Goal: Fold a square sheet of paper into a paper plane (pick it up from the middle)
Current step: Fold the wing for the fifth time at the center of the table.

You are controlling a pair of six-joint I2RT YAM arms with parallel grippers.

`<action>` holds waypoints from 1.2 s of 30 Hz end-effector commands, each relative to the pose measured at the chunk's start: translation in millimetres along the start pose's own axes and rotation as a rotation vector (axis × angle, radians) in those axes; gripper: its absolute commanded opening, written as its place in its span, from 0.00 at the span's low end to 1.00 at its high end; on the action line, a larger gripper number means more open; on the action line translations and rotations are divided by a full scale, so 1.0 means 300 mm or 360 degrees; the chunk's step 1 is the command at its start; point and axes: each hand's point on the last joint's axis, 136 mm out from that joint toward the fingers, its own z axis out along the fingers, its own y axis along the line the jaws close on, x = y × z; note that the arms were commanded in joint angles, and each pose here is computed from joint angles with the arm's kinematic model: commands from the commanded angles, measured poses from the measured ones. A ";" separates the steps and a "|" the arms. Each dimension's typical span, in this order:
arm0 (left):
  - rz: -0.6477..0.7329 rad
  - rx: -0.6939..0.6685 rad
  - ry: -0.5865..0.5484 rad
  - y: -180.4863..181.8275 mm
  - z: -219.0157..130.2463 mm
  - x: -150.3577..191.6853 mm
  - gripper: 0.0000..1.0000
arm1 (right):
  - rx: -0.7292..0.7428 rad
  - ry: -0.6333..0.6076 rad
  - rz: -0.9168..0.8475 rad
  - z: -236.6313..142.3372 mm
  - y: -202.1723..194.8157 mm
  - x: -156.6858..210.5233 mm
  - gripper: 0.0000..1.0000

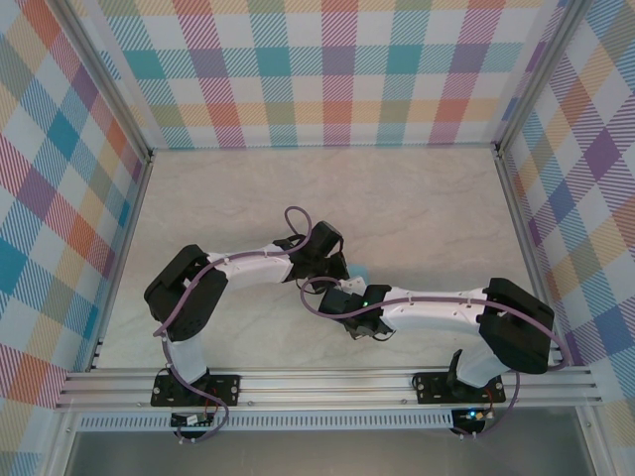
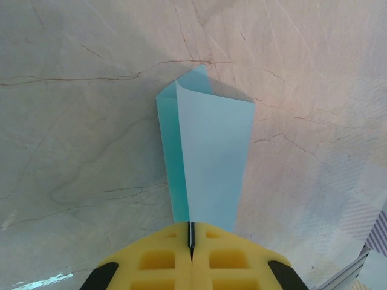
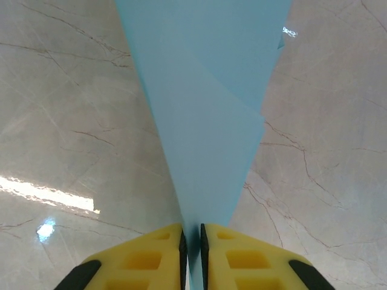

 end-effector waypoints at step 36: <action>0.0021 -0.0055 -0.0009 0.007 -0.020 -0.017 0.00 | -0.0090 0.0177 0.0095 -0.003 0.047 0.071 0.20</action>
